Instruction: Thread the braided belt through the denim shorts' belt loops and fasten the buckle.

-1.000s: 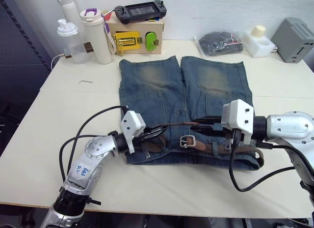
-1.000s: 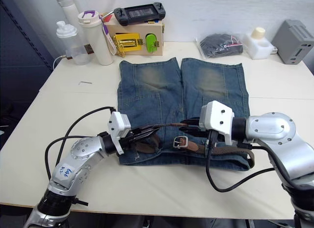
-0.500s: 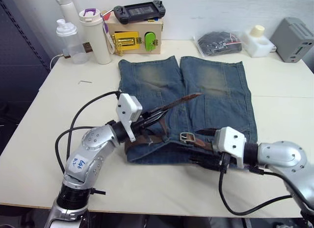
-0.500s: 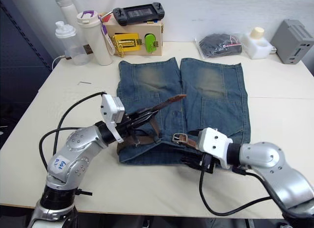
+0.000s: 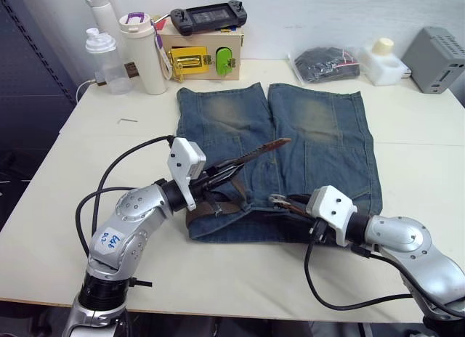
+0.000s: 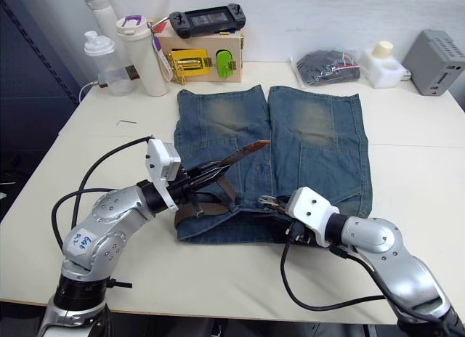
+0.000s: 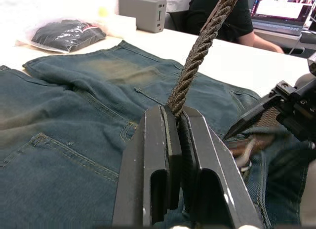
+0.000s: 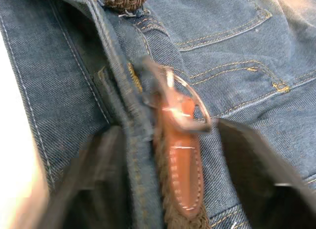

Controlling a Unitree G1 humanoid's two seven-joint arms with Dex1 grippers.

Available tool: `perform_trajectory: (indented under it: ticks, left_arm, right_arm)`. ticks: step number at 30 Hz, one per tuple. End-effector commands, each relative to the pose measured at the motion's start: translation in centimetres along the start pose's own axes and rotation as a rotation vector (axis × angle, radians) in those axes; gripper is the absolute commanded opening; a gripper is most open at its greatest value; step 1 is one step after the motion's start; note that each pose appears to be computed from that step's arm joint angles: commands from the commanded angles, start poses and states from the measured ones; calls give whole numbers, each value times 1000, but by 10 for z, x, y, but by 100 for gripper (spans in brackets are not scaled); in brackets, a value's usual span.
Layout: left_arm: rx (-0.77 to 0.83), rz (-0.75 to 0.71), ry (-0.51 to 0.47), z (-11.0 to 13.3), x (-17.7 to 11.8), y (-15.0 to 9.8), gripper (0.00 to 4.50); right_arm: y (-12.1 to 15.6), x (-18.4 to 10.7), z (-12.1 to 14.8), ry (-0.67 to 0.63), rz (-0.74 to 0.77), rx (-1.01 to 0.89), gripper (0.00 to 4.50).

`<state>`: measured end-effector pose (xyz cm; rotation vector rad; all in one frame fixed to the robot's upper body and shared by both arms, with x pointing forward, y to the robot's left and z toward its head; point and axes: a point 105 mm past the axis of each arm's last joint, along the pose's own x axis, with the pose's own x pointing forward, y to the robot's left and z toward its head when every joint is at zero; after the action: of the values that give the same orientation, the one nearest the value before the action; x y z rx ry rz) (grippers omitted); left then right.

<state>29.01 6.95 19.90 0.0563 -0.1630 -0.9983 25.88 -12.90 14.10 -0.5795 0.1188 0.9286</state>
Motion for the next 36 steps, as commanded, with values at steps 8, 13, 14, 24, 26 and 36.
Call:
perform_trajectory:
  ticks: [8, 13, 14, 24, 26, 36]
  left_arm:
    - [116, -64, 81, -6, -7, -8, 0]
    - [183, -170, 220, -34, -13, -24, 0]
    - [152, -165, 219, -35, -12, -25, 0]
    - [-8, -40, 339, -57, -15, -17, 0]
    - [-23, -12, 357, -59, -13, -16, 0]
    - [-88, 85, 418, -60, -8, -5, 0]
  right_arm:
    - [-15, -1, 5, -4, -62, 15, 10]
    - [-28, 2, 3, 4, -141, 130, 10]
    - [-33, 3, 4, -2, -167, 152, 10]
    - [-40, 2, 21, -17, -261, 226, 10]
    - [-45, -1, 25, -18, -320, 250, 10]
    - [-44, -5, 55, -78, -407, 255, 10]
